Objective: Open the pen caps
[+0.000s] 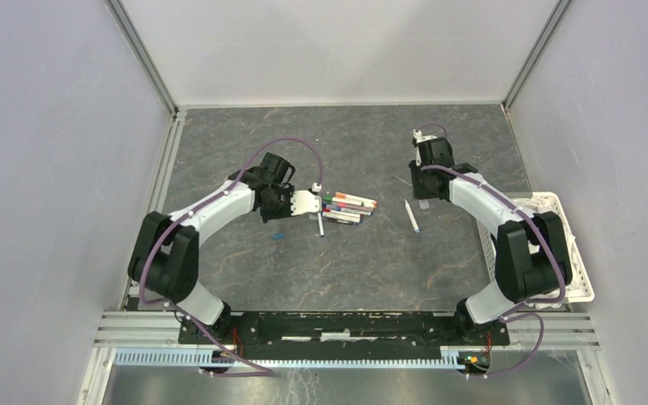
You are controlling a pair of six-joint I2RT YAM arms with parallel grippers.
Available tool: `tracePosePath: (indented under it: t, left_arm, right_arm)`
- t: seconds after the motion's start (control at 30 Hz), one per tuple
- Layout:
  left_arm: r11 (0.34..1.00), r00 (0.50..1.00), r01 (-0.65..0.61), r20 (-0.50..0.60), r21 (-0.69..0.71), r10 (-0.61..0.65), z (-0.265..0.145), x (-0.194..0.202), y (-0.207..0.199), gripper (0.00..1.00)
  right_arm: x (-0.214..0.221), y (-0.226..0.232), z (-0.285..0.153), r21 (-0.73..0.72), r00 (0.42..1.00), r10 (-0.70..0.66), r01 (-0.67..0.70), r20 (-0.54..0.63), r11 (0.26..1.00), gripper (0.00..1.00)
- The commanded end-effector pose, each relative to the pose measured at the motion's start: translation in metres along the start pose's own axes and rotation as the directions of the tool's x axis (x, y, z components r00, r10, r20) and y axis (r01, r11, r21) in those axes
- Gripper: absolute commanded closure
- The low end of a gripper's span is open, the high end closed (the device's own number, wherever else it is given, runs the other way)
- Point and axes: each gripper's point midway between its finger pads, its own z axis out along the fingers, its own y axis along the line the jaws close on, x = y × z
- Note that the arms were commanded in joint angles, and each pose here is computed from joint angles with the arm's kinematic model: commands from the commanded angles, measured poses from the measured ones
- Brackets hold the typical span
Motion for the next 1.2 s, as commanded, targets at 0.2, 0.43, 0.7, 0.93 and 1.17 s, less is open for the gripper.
tracePosePath:
  t: [0.2,0.43,0.7,0.93,1.17]
  left_arm:
    - [0.988,0.988,0.154,-0.008,0.003,-0.154,0.033,0.014,-0.004,0.94]
    - [0.984,0.984,0.175,-0.014,0.036,-0.175,0.042,0.016,-0.012,0.79]
    - [0.978,0.980,0.175,0.079,0.113,-0.185,0.014,-0.009,-0.013,0.34]
    - [0.976,0.960,0.212,0.176,0.048,-0.217,-0.048,-0.041,0.028,0.00]
    - [0.941,0.903,0.329,0.314,-0.073,-0.292,-0.136,-0.075,0.072,0.00]
  right_arm:
    - [0.040,-0.034,0.036,0.189,0.995,0.035,-0.017,-0.090,0.982,0.83]
    - [0.052,-0.030,0.044,0.159,0.992,0.037,-0.017,-0.121,0.987,0.68]
    - [0.030,-0.024,0.029,0.120,0.996,0.038,-0.029,-0.075,0.992,0.46]
    - [-0.040,0.016,0.001,0.005,0.994,-0.038,0.038,0.103,0.999,0.41]
    - [-0.074,0.128,0.007,-0.287,0.932,-0.313,0.355,0.183,0.890,0.43]
